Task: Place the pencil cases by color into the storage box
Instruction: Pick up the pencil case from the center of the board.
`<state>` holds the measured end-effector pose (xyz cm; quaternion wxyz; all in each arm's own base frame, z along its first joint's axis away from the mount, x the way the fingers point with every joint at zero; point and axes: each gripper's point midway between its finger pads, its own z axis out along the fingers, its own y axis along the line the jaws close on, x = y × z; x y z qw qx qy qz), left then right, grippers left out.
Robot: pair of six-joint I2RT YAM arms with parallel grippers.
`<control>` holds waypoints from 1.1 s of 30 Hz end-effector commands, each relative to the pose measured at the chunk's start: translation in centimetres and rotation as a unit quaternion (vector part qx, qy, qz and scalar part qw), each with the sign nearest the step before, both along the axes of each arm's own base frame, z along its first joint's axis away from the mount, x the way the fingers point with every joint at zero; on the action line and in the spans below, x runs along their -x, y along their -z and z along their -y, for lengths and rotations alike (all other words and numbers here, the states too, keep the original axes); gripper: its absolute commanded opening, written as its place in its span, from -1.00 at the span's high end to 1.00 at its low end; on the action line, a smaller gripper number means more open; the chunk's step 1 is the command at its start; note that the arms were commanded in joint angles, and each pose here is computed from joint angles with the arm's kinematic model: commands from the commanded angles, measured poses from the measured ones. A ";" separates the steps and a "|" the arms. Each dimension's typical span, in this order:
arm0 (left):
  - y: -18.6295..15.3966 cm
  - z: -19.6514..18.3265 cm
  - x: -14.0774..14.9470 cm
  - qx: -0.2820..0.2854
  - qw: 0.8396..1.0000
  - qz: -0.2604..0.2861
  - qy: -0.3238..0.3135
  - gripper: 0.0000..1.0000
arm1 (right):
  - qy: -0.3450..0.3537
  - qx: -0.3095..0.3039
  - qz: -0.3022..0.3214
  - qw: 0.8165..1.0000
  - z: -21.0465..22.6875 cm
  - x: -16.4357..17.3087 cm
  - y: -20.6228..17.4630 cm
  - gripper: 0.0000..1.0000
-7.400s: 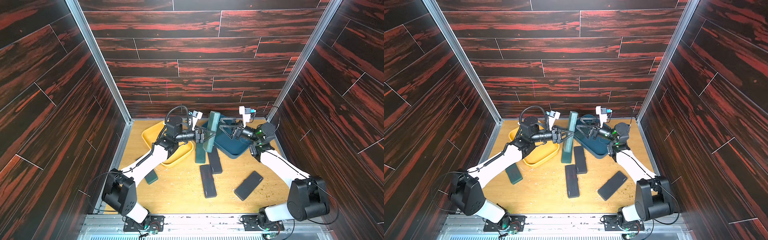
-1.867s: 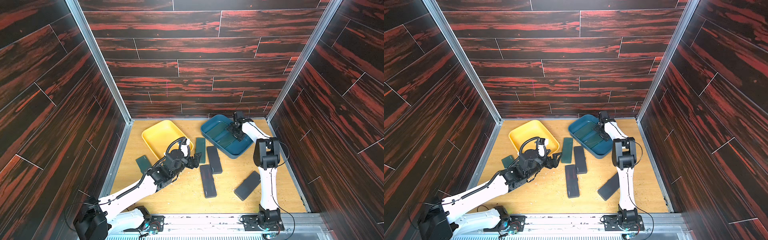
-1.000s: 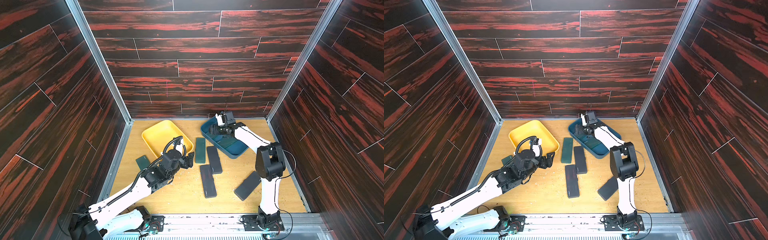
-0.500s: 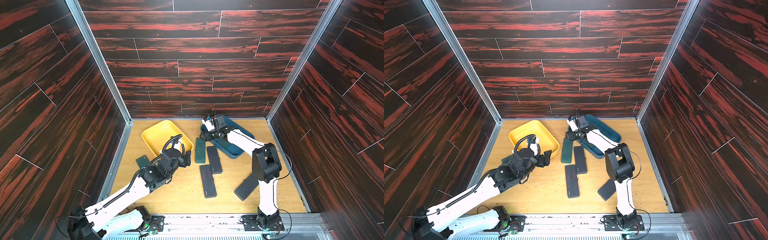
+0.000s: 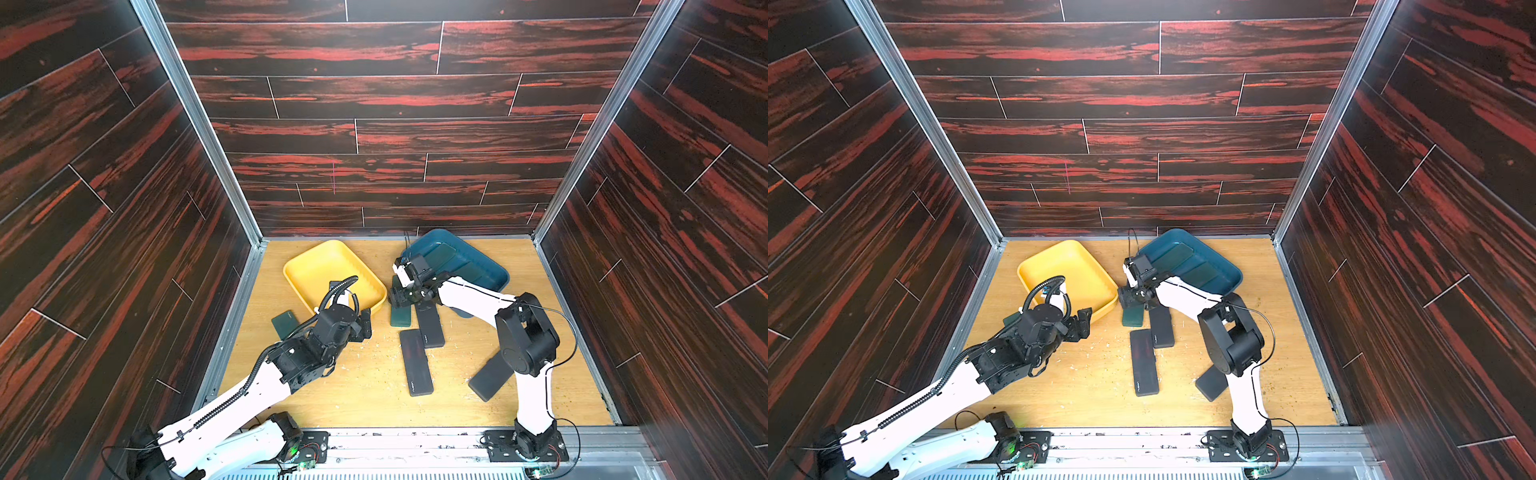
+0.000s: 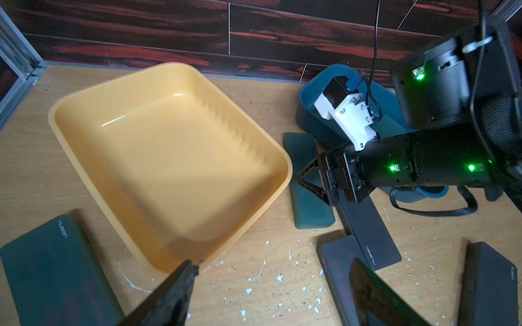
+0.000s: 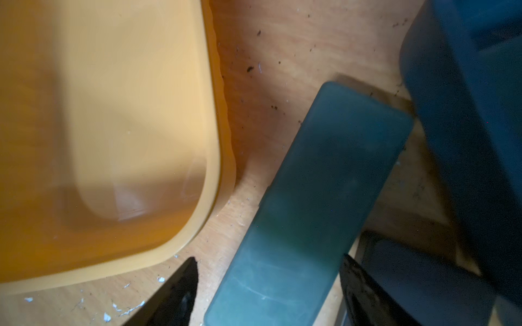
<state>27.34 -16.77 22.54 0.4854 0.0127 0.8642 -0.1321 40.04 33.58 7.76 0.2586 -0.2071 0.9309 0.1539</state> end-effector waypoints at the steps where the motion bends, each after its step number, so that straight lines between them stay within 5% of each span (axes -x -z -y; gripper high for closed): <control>1: 0.4 -0.8 0.5 0.005 1.000 -0.005 -0.012 -0.72 | 0.058 0.017 0.004 0.998 1.1 0.2 -1.3 -0.59; 18: 0.2 -1.6 1.2 0.016 1.000 0.002 -0.019 -0.72 | 0.154 0.026 -0.026 0.987 1.0 0.0 1.7 -0.60; 33: 0.6 -1.6 1.2 0.022 1.000 -0.002 -0.022 -0.72 | 0.167 0.036 -0.041 0.984 0.6 -0.3 3.8 -0.60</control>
